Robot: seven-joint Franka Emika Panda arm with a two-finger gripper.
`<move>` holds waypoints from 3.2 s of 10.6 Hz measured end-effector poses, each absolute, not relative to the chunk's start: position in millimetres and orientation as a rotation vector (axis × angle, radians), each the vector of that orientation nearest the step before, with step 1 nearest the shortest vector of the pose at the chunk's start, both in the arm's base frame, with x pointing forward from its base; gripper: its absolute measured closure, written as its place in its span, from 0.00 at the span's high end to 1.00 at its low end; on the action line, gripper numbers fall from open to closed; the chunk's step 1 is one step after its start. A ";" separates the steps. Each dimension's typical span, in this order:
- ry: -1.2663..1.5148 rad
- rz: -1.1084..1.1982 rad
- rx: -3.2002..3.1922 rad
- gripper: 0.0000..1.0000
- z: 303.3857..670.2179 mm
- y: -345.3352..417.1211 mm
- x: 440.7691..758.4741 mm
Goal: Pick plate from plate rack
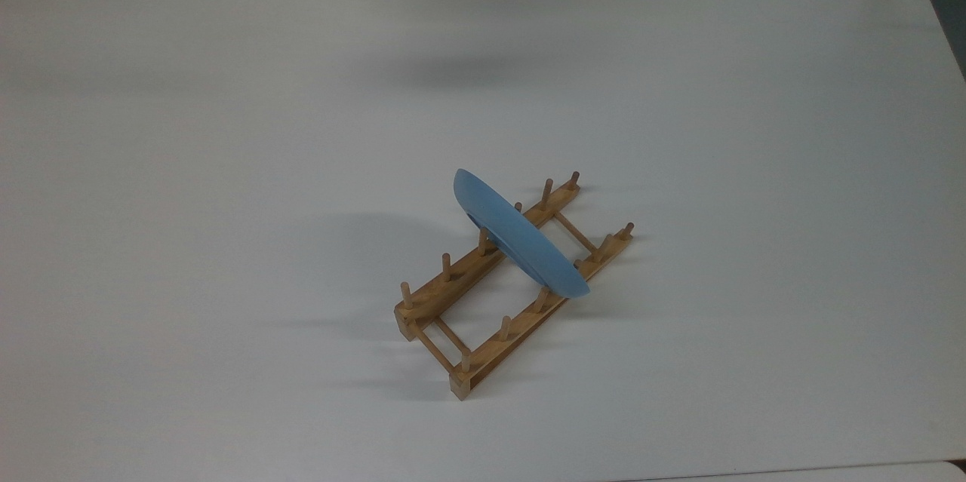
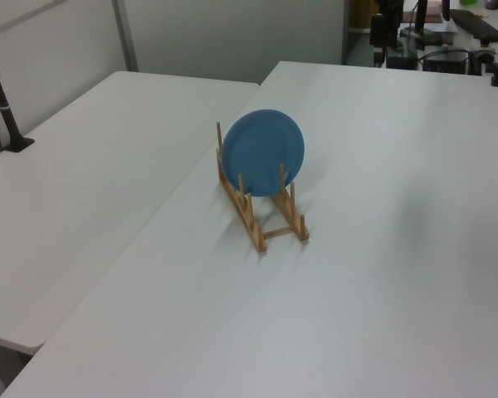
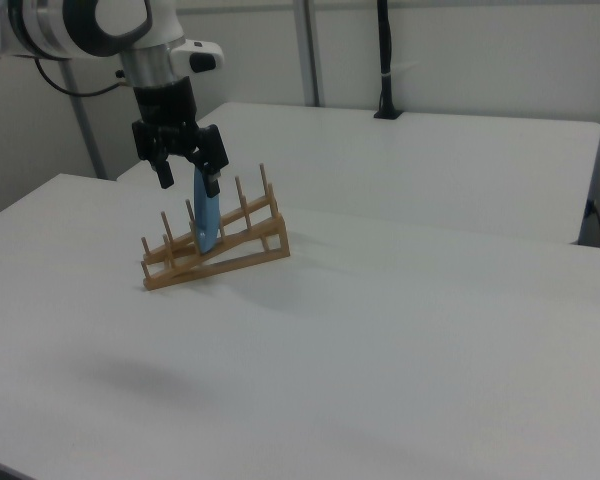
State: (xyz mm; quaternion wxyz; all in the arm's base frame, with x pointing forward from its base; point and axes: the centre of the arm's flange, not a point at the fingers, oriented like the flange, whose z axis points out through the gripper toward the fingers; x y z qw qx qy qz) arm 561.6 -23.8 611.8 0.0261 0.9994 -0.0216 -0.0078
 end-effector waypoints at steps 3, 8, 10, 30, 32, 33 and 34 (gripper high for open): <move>-0.067 -0.024 3.089 1.00 611.8 -23.7 561.6; -0.067 -0.024 3.089 1.00 611.8 -23.8 561.6; -0.067 -0.024 3.089 1.00 611.8 -23.8 561.6; 0.198 0.402 3.051 0.94 568.8 88.6 642.4; 0.203 0.508 2.981 0.85 555.7 113.5 655.8; 0.224 0.541 2.948 0.68 548.4 123.7 660.7; 0.244 0.562 2.919 0.53 540.7 132.7 664.7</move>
